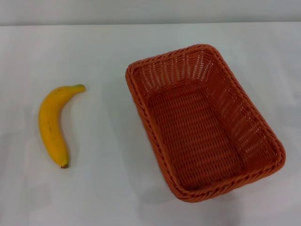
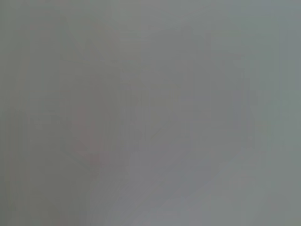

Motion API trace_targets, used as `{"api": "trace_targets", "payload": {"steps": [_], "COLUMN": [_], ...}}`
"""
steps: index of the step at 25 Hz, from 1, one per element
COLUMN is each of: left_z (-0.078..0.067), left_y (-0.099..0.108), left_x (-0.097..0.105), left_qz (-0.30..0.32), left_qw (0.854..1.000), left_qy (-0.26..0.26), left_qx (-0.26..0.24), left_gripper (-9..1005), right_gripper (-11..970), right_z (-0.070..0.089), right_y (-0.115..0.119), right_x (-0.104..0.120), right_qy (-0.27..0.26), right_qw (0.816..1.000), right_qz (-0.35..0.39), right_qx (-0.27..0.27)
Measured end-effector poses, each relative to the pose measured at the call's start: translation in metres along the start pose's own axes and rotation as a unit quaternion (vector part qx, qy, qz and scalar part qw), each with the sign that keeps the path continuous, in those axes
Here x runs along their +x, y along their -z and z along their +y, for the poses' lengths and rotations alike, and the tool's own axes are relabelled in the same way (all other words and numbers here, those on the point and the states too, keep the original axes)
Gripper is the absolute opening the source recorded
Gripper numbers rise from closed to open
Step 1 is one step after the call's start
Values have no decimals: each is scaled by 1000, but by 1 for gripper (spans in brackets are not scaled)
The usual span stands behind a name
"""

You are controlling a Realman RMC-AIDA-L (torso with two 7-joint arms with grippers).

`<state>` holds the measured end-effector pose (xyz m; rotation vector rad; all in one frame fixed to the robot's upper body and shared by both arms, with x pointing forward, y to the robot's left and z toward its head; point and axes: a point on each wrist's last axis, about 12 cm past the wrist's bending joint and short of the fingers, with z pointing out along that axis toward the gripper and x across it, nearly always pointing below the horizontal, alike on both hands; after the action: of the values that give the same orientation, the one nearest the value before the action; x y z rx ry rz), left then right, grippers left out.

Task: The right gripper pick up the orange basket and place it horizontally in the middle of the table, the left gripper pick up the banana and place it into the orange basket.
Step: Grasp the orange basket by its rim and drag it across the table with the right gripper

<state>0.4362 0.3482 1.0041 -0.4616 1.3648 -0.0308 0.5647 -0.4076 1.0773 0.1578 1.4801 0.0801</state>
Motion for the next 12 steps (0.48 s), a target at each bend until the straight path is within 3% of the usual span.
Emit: {"api": "trace_targets", "payload": {"steps": [6, 12], "left_z": [10, 16], "left_y": [-2, -3], "left_x": [-5, -9], "left_qz": [-4, -7], "left_qw": [1000, 999], "left_qy": [-28, -43], "left_qx": [-1, -1], "left_gripper": [791, 790], "right_gripper": [840, 838], "right_z": [-11, 3], "right_y": [14, 23], "right_x": [-33, -68], "right_qy": [-47, -44], "right_qw": [995, 986], "right_qz": [45, 112], "right_qx": [-77, -112]}}
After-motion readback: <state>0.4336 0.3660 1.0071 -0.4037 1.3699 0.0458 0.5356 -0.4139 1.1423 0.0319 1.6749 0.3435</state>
